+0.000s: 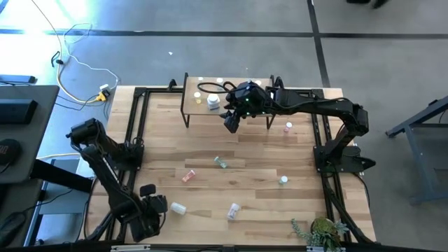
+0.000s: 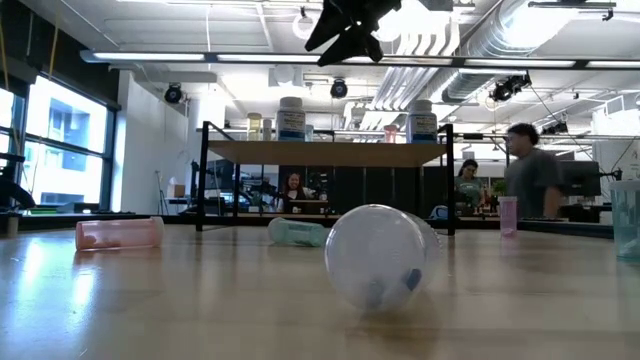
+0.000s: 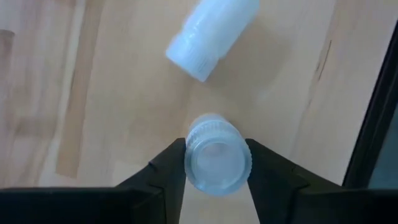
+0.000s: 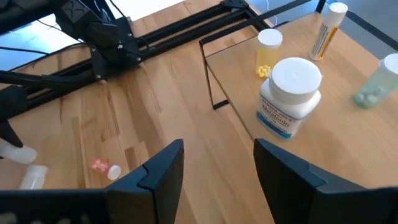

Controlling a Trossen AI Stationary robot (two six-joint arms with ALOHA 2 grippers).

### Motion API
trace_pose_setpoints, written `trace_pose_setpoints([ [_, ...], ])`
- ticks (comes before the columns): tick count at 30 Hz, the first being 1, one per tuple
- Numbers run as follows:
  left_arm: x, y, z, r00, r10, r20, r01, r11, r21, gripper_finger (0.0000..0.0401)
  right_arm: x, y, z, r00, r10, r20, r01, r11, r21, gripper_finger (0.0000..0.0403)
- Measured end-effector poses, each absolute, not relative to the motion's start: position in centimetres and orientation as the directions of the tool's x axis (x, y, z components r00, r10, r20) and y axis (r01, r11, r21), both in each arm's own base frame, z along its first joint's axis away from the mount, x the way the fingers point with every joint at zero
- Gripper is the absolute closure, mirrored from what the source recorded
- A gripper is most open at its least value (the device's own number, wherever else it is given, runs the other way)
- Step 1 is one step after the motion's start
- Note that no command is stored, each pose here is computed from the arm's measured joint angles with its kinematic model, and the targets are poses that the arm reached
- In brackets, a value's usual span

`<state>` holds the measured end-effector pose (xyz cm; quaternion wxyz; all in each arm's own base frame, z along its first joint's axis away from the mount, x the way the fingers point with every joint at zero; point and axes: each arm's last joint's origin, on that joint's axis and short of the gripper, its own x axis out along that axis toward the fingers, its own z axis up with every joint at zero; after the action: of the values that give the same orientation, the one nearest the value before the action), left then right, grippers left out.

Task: Pick and place medicine bottles onto shelf by color
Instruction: Put the white pill bottle on the shelf

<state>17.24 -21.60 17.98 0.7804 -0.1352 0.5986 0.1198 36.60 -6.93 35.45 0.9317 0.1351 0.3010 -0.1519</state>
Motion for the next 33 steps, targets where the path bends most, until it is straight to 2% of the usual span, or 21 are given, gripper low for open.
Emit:
trace_pose_setpoints([
  [8, 18.0, -18.2, 21.0, 0.317, 0.064, -0.946, -0.380, 0.923, -0.065, 0.0267, 36.6, -7.0, 35.5, 0.776, -0.203, -0.598, 0.365, 0.917, 0.163, 0.0217],
  [18, 17.9, -10.5, 26.5, 0.423, 0.119, -0.898, -0.445, 0.891, -0.092, 0.0265, 36.1, -8.7, 35.7, 0.768, -0.239, -0.594, 0.415, 0.892, 0.178, 0.0217],
  [27, 15.6, -3.4, 30.3, 0.505, 0.227, -0.833, -0.532, 0.841, -0.093, 0.0262, 34.4, -11.5, 36.9, 0.765, -0.311, -0.564, 0.476, 0.863, 0.169, 0.0217],
  [33, 14.2, 0.3, 32.9, 0.498, 0.353, -0.793, -0.608, 0.794, -0.028, 0.0262, 33.3, -13.7, 37.2, 0.748, -0.364, -0.555, 0.527, 0.834, 0.163, 0.0217],
])
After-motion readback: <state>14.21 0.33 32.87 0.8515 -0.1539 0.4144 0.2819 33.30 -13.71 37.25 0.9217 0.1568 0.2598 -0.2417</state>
